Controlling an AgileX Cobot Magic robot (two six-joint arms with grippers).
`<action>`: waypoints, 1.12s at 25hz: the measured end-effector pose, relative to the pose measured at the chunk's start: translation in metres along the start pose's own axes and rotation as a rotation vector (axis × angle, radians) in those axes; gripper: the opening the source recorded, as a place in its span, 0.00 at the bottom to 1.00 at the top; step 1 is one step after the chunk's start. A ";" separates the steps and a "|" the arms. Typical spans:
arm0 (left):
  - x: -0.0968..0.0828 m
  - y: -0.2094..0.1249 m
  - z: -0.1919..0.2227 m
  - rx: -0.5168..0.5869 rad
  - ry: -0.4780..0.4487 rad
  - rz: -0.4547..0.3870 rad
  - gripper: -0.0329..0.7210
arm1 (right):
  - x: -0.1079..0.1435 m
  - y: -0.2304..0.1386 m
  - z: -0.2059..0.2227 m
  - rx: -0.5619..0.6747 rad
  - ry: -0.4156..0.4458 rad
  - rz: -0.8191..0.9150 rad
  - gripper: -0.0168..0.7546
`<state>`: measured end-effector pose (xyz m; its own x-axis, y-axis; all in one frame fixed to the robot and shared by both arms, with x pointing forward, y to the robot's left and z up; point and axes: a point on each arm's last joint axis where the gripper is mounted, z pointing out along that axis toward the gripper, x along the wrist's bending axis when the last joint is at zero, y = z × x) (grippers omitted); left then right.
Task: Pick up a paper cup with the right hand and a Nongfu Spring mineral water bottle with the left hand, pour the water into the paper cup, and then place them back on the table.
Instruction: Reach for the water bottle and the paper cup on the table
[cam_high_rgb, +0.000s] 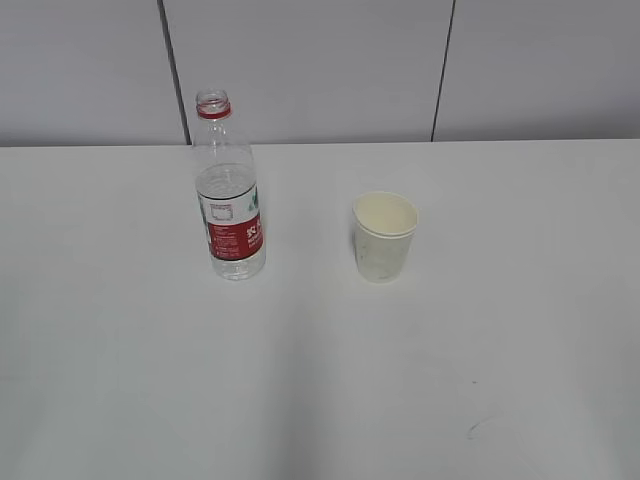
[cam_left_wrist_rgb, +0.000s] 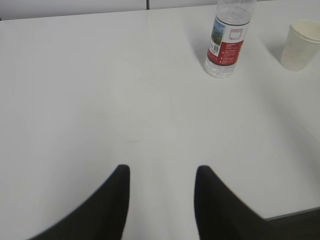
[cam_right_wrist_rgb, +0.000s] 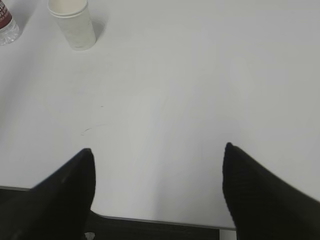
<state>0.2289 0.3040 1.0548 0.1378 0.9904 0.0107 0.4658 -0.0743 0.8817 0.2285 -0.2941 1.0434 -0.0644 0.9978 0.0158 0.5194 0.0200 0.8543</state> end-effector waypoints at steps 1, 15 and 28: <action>0.000 0.000 0.000 0.000 0.000 0.000 0.41 | 0.000 0.000 0.000 0.000 0.000 0.000 0.78; 0.000 0.000 0.000 0.000 0.000 0.000 0.37 | 0.000 0.000 0.000 0.000 0.000 0.000 0.78; 0.000 0.000 0.000 0.000 0.000 0.000 0.36 | 0.000 0.000 0.000 0.000 -0.002 -0.001 0.78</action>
<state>0.2289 0.3040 1.0548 0.1378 0.9904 0.0107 0.4658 -0.0743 0.8817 0.2285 -0.2943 1.0434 -0.0634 0.9979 0.0142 0.5194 0.0208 0.8543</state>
